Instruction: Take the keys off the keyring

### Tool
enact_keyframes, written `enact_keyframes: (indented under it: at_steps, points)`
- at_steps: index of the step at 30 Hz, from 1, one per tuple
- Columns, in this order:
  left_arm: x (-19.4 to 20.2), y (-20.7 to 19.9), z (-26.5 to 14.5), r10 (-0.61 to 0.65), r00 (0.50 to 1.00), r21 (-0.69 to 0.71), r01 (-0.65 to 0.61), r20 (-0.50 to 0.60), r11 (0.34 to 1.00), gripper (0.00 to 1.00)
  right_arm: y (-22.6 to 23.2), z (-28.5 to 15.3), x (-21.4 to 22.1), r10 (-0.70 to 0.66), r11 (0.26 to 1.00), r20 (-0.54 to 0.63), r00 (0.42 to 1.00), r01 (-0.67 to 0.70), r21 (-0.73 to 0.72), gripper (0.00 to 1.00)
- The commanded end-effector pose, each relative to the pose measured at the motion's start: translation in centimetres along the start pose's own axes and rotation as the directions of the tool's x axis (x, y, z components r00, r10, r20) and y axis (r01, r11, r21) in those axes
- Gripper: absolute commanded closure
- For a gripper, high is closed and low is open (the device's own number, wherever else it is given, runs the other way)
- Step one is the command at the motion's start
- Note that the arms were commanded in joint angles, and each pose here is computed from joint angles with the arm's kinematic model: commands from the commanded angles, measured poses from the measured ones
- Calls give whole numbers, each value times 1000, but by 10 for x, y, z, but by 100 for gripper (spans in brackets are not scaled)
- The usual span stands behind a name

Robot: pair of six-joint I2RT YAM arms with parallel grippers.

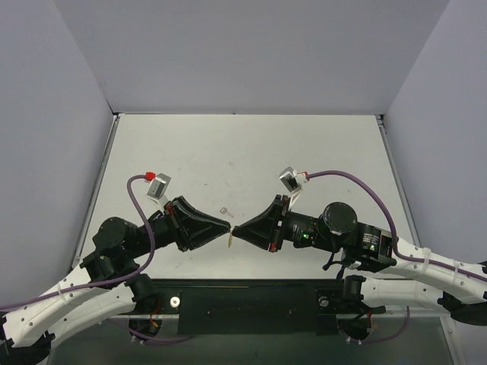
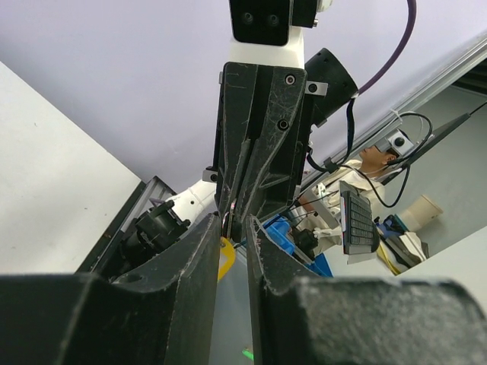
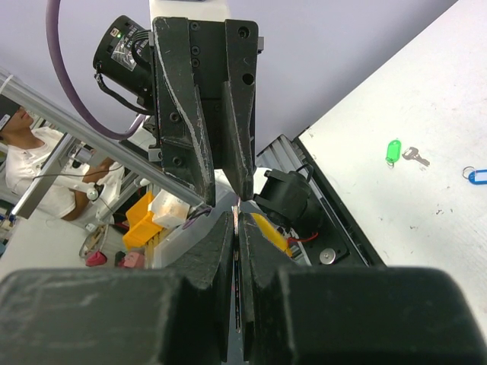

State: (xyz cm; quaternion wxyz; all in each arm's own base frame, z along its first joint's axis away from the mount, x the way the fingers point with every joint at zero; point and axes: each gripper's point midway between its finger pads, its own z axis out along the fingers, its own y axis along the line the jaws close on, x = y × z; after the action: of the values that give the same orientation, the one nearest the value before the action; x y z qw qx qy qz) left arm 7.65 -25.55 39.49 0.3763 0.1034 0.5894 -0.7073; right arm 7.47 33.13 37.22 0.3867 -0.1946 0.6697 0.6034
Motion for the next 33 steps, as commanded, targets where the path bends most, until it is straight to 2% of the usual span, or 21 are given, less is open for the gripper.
enact_keyframes:
  at_steps: [1,3,6,8,9,18,20,25,26,33]
  points:
    - [-2,-15,1,12,1000,66,-12,-3,998,71,25,-5,-29,0,998,89,996,6,-66,100]
    - [-2,-15,2,12,1000,68,-12,-7,998,73,25,-5,-29,-2,998,87,996,8,-68,100]
    - [-1,-16,2,11,1000,71,-10,-11,997,80,25,-5,-28,-3,998,86,996,9,-65,100]
    - [-1,-16,3,9,1000,72,-8,-16,997,89,24,-6,-29,-5,998,89,996,10,-64,100]
    - [-1,-16,3,10,1000,72,-9,-18,997,100,25,-6,-29,-3,998,88,996,9,-65,100]
    - [2,-20,1,74,992,28,-72,-99,997,100,20,-4,-19,-16,999,29,999,17,-40,100]
    - [12,-16,-3,89,981,-3,-91,-170,996,100,20,-6,-17,-25,999,4,1000,25,-30,100]
    - [22,-25,-9,172,941,35,-169,-291,985,100,23,-6,-12,-59,998,-67,996,58,-20,100]
    - [25,-23,-10,185,932,33,-184,-311,982,100,19,-6,-5,-56,998,-104,993,56,-5,100]
    - [31,-28,-11,224,884,56,-221,-411,974,100,19,-3,2,-48,999,-143,989,47,-10,100]
